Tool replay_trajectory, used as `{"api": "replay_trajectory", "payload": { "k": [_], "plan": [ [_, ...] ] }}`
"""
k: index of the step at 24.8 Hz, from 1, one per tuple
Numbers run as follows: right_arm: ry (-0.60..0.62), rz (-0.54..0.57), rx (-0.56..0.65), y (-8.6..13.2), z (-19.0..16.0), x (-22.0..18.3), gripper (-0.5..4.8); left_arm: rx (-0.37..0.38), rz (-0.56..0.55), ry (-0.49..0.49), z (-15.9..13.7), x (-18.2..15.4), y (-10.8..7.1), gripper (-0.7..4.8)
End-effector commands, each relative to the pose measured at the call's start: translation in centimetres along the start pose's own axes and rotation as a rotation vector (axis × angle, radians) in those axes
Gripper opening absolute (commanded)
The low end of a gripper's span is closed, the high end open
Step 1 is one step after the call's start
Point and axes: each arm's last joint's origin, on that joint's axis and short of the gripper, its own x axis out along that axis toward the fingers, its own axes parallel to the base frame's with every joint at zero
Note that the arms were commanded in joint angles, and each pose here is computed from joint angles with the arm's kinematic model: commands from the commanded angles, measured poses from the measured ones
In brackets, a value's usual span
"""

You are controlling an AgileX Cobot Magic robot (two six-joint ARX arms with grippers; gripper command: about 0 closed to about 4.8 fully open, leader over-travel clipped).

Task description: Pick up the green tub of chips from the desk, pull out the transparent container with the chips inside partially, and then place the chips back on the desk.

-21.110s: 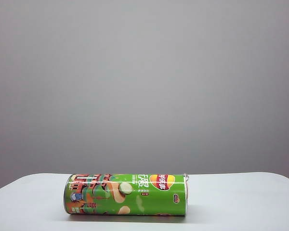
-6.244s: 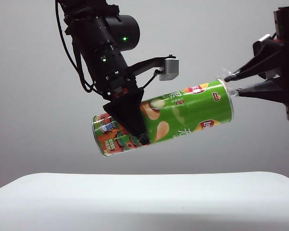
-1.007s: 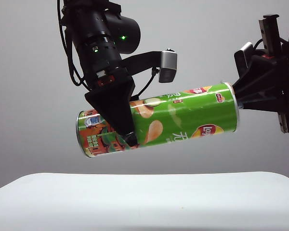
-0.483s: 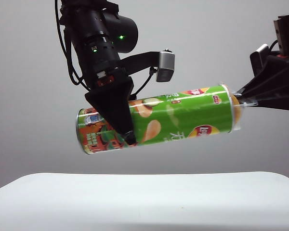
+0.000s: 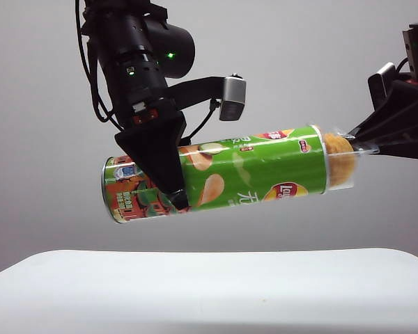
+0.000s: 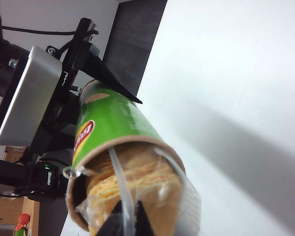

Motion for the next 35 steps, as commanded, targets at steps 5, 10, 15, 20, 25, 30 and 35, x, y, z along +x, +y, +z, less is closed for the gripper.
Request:
{"api": "replay_trajectory", "payload": {
  "k": [5,10,15,20,25,30,35],
  "plan": [
    [-0.027,-0.006,-0.033,0.0,0.3,-0.5,-0.04,-0.025,-0.019,0.034,-0.8,-0.5,-0.1,3.09],
    [-0.037,-0.011,-0.031,-0.1,0.4,-0.8,-0.04,-0.03,-0.019,0.029,-0.9,-0.6,0.0,3.09],
    [-0.045,-0.011,-0.046,-0.1,0.5,-0.8,0.04,-0.025,-0.017,0.009,-0.8,-0.6,0.1,3.07],
    [-0.08,0.073,-0.104,0.0,1.1,-1.7,1.22,-0.025,-0.017,0.005,-0.8,-0.6,0.2,2.99],
    [-0.148,0.052,-0.091,-0.4,1.4,-3.5,1.23,-0.04,0.007,0.018,-1.1,-0.8,0.6,2.99],
    [-0.223,0.005,-0.114,0.2,1.5,-5.7,1.28,-0.055,0.031,0.005,-1.4,-0.9,1.1,2.98],
    [-0.331,-0.206,-0.232,3.7,1.3,-7.2,1.27,-0.054,0.078,-0.004,-1.6,-1.0,1.7,2.95]
  ]
}}
